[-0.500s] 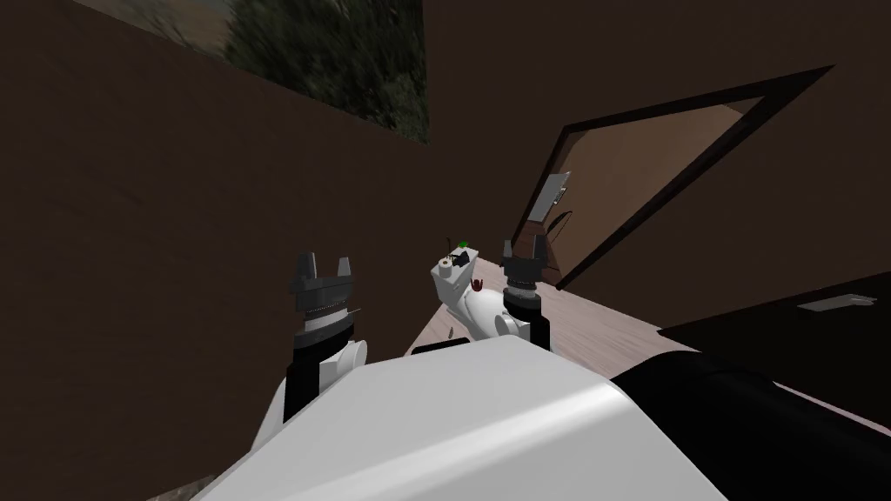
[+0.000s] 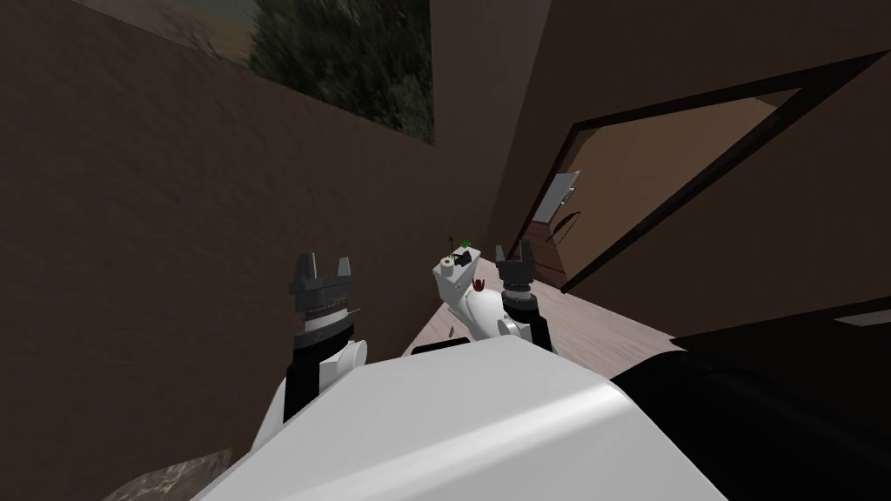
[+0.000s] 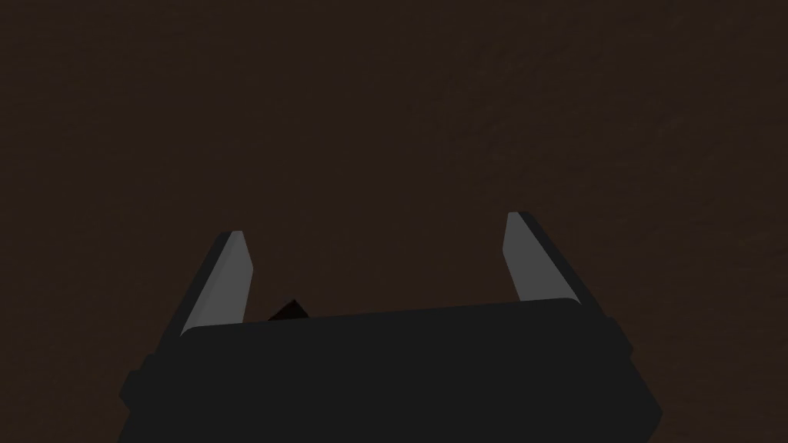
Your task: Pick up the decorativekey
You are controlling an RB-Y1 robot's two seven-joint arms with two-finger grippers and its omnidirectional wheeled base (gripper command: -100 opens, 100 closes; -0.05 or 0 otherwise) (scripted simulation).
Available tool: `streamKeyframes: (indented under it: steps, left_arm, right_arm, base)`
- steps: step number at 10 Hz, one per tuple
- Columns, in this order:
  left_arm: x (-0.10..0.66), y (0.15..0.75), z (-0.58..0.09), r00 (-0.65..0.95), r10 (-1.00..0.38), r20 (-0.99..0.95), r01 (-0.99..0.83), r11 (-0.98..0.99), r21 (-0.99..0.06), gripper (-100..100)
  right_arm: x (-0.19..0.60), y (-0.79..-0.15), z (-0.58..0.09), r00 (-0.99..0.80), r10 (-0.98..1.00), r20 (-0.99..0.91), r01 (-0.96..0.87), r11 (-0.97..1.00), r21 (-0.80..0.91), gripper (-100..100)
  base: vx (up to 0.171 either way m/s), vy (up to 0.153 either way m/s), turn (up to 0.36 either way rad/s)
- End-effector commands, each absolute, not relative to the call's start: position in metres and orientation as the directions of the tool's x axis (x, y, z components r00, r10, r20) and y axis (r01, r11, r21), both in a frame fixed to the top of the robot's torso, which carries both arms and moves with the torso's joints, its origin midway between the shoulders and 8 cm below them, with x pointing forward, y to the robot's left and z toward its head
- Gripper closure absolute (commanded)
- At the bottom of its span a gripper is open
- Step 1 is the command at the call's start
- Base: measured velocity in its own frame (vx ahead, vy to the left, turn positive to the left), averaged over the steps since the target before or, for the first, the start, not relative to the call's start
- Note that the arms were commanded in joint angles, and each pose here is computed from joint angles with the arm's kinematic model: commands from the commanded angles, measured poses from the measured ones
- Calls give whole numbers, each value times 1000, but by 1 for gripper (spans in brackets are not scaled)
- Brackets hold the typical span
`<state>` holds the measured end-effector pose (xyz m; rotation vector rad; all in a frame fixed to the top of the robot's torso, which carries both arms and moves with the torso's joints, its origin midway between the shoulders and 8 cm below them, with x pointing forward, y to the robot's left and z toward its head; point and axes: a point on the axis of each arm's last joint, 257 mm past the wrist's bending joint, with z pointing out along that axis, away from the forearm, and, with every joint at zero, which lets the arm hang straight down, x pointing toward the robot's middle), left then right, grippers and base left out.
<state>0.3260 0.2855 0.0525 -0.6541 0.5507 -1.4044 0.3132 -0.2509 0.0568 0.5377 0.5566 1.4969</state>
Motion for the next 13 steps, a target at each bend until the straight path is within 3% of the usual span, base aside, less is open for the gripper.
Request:
streamKeyframes:
  steps: [1,13]
  left_arm:
    - [326,285,52,97,-995,31,709,47,-704,0]
    - [326,286,52,97,-995,31,709,47,-704,0]
  right_arm:
    - [318,-242,42,-39,998,-43,-736,1,677,-100]
    - [334,-214,-70,-268,935,-233,-508,68,859,-100]
  base:
    - [-39,-24,111]
    - [-26,-7,95]
